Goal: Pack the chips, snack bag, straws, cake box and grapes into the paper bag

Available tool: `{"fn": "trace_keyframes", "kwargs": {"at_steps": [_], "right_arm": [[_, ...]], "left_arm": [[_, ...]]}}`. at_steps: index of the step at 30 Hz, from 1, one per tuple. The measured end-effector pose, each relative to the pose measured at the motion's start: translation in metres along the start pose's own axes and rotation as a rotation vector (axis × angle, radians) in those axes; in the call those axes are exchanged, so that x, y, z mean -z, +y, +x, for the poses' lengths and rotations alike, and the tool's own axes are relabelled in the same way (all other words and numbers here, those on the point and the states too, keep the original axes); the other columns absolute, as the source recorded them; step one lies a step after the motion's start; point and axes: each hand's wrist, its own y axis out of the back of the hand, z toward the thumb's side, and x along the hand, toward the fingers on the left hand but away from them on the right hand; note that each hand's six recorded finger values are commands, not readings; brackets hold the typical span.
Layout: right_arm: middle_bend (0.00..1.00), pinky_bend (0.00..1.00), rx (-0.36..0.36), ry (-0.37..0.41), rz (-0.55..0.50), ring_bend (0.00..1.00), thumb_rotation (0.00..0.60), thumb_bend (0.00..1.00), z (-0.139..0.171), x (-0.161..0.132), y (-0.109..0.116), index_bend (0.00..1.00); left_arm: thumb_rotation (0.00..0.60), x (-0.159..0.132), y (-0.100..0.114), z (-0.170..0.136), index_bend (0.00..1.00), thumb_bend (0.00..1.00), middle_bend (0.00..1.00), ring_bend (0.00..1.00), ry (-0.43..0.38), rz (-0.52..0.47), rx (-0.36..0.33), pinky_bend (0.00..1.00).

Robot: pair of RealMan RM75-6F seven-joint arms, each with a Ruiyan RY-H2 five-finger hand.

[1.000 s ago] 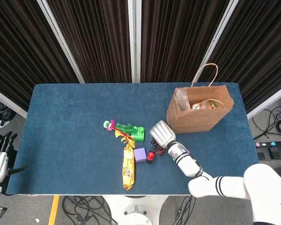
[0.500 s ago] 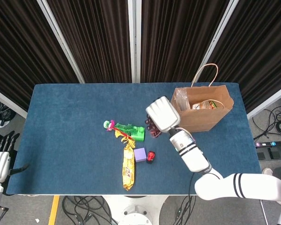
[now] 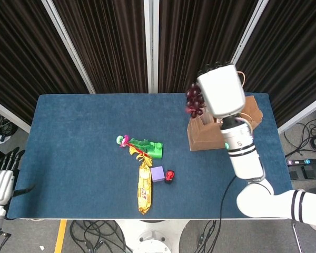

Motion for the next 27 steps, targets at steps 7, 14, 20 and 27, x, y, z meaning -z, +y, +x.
{"fn": "trace_keyframes", "kwargs": {"at_steps": [7,14,20,27], "right_arm": [[0.72,0.79,-0.007,-0.15,0.158,0.67,0.6,0.3,-0.006,0.072,-0.019,0.97],[0.72,0.79,-0.077,-0.188,0.309,0.67,0.6,0.3,0.003,0.115,-0.061,0.97],[0.72,0.77,-0.175,-0.115,0.372,0.67,0.6,0.3,0.017,0.11,-0.102,0.95],[0.72,0.76,-0.206,-0.058,0.399,0.66,0.6,0.31,0.022,0.094,-0.121,0.91]], "left_arm": [[0.6,-0.004,-0.003,0.001,0.05,0.09,0.01,0.0,-0.009,0.002,0.007,0.12],[0.6,-0.005,-0.004,0.001,0.05,0.09,0.01,0.0,-0.009,0.007,0.011,0.12],[0.6,-0.005,-0.006,0.002,0.05,0.09,0.01,0.0,-0.007,0.01,0.016,0.12],[0.6,-0.003,-0.007,0.002,0.05,0.09,0.01,0.0,-0.002,0.012,0.017,0.12]]}}
